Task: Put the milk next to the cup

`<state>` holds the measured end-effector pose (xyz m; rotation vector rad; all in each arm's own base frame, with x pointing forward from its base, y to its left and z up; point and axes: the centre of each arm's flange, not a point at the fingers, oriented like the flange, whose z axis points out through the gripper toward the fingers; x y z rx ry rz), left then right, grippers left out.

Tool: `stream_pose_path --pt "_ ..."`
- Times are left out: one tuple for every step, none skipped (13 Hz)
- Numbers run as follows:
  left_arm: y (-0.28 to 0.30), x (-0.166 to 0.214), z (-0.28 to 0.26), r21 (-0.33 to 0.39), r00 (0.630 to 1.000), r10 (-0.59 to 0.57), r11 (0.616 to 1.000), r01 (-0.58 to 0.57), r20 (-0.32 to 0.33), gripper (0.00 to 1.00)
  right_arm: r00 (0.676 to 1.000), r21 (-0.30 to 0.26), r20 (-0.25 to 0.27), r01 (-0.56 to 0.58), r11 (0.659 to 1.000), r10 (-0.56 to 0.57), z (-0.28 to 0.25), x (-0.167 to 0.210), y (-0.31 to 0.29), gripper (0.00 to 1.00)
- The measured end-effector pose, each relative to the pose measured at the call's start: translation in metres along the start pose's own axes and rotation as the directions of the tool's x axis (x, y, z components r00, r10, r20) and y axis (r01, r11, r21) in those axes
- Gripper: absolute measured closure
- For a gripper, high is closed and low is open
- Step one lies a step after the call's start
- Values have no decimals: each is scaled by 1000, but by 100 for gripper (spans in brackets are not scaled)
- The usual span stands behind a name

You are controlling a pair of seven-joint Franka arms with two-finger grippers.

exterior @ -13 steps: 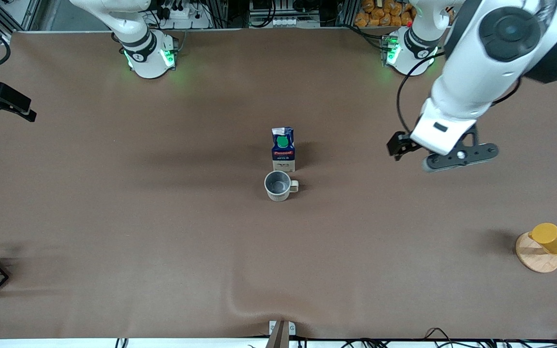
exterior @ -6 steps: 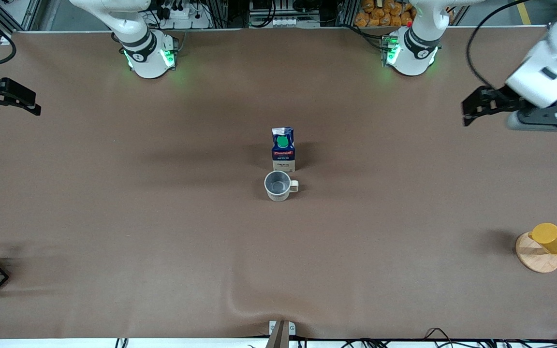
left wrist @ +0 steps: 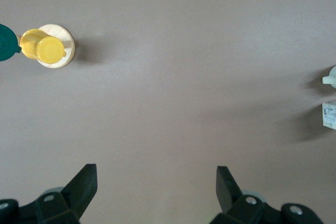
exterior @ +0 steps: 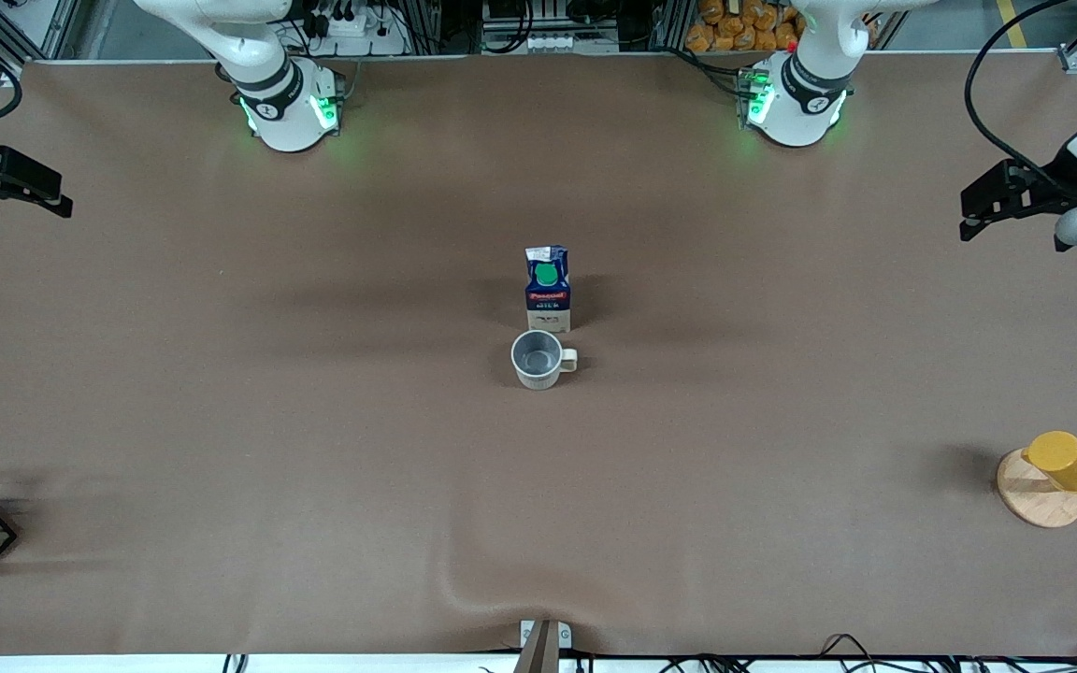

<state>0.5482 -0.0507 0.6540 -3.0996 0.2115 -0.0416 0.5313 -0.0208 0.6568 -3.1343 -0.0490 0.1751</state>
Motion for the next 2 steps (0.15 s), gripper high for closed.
stream_pose_path --pt "4 0 0 0 1000 -5 1000 5 0 0 1000 0 0 1 1000 -1 0 0 0 0" --pt "5 0 0 0 1000 -12 1000 12 1 0 1000 0 0 4 1000 -4 0 0 -2 0"
